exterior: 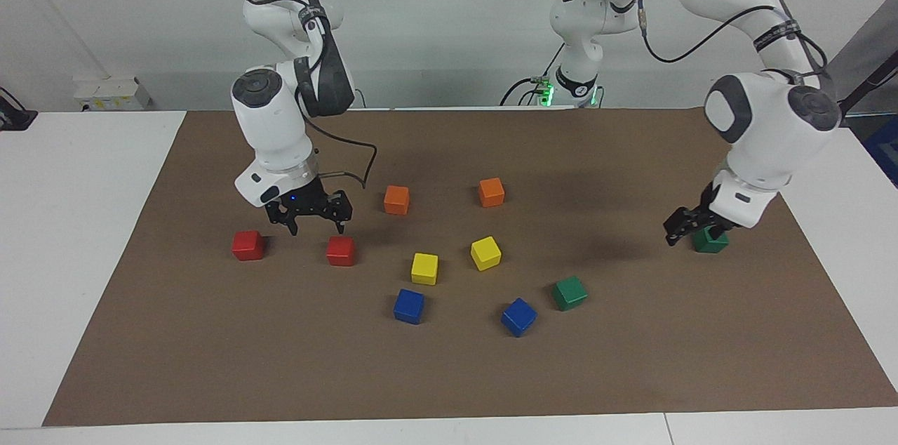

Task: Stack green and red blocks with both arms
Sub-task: 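Grasp second green with the left gripper while the right gripper grasps red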

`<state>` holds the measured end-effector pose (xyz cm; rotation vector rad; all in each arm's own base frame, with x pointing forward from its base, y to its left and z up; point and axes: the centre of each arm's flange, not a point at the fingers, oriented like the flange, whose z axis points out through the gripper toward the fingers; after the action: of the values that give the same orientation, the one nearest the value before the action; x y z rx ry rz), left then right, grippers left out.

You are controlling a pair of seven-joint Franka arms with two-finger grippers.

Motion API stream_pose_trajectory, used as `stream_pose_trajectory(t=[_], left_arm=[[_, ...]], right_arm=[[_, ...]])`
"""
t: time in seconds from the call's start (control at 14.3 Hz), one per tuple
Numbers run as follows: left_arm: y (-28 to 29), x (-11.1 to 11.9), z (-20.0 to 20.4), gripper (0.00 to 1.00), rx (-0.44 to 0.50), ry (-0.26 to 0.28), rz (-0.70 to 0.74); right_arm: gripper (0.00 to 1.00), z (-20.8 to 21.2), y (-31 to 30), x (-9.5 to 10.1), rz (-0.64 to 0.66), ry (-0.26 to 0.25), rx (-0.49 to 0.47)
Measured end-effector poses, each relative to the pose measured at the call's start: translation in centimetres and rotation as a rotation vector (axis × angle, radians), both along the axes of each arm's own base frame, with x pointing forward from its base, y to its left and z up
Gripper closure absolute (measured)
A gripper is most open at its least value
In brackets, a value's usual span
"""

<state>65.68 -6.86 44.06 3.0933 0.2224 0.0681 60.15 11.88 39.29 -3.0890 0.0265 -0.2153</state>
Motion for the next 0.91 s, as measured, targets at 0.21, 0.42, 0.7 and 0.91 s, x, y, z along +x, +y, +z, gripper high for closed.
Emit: stream_pose_trajectory(t=[0.21, 0.42, 0.7, 0.91], left_arm=[[-9.1, 0.3, -3.6, 0.0, -0.006, 0.029, 0.111], [-13.1, 2.1, -7.0, 0.0, -0.014, 0.027, 0.179], [-12.9, 3.5, -9.0, 0.0, -0.02, 0.005, 0.246], [-13.0, 4.0, -9.4, 0.0, -0.035, -0.024, 0.301]], right_arm=[[0.0, -2.7, 0.8, 0.0, -0.023, 0.012, 0.007], [0.0, -3.8, 1.3, -0.2, -0.057, 0.032, 0.01], [0.0, -4.8, 1.3, -0.4, -0.062, 0.05, 0.007], [0.0, -5.7, 1.3, -0.5, -0.062, 0.052, 0.007]])
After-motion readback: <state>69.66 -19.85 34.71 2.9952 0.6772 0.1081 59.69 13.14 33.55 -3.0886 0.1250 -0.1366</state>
